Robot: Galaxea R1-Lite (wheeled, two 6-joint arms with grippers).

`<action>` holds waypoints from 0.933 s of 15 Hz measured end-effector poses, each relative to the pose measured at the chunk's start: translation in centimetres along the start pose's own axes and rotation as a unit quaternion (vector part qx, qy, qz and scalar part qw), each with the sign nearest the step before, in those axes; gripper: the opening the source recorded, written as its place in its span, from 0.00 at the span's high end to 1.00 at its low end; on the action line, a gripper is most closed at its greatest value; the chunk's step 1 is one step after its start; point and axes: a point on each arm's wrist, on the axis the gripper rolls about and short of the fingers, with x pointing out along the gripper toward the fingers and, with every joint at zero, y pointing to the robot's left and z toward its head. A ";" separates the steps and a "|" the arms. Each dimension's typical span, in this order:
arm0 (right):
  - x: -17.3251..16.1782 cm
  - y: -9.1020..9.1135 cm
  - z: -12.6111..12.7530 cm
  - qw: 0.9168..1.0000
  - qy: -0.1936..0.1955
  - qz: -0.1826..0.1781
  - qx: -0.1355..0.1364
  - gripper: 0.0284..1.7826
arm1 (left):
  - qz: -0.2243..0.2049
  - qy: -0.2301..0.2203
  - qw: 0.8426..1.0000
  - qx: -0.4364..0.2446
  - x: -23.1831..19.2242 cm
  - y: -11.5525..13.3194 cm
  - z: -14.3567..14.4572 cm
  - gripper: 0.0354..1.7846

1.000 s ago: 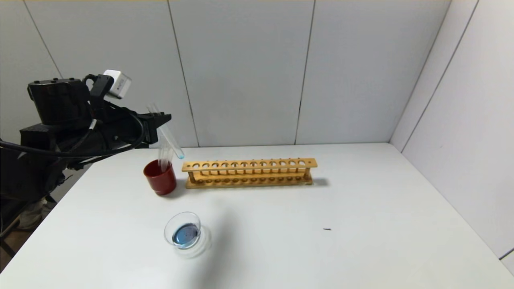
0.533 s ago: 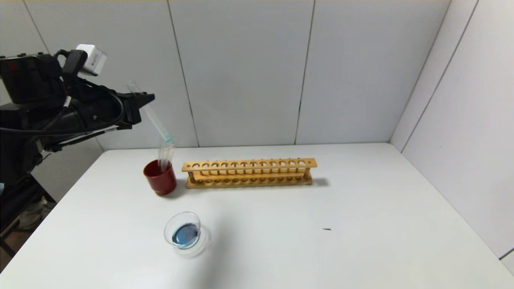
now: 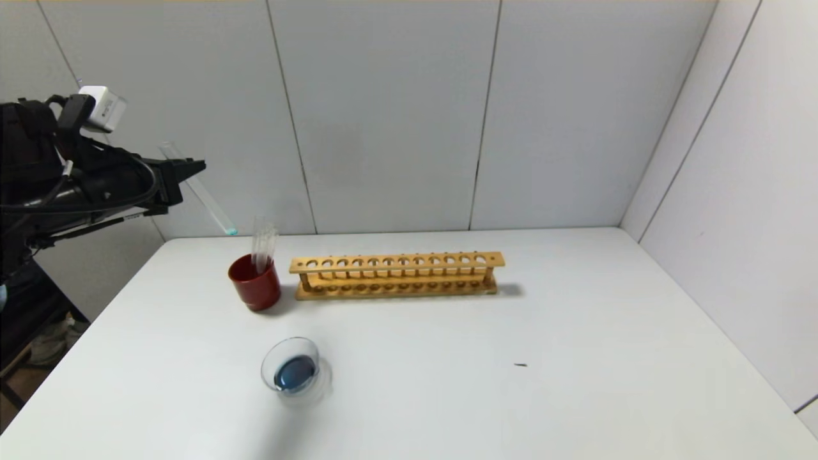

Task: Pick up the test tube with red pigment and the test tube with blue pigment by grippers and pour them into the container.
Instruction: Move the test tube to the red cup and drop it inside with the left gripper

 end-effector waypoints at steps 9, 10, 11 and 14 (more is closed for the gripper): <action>0.0 0.0 0.0 1.000 0.000 0.000 0.000 0.02 | -0.026 0.045 0.998 -0.019 0.8 0.9 -3.0 0.84; 0.0 0.0 0.0 1.000 0.000 0.000 0.000 0.02 | -0.026 0.044 0.999 -0.019 1.0 1.0 -3.1 0.84; 0.0 0.0 0.0 1.000 0.000 0.000 0.000 0.02 | -0.025 0.045 0.998 -0.019 1.1 1.1 -3.2 0.84; 0.0 0.0 0.0 1.000 0.000 0.000 0.000 0.02 | -0.026 0.049 0.998 -0.010 1.7 1.3 -3.5 0.84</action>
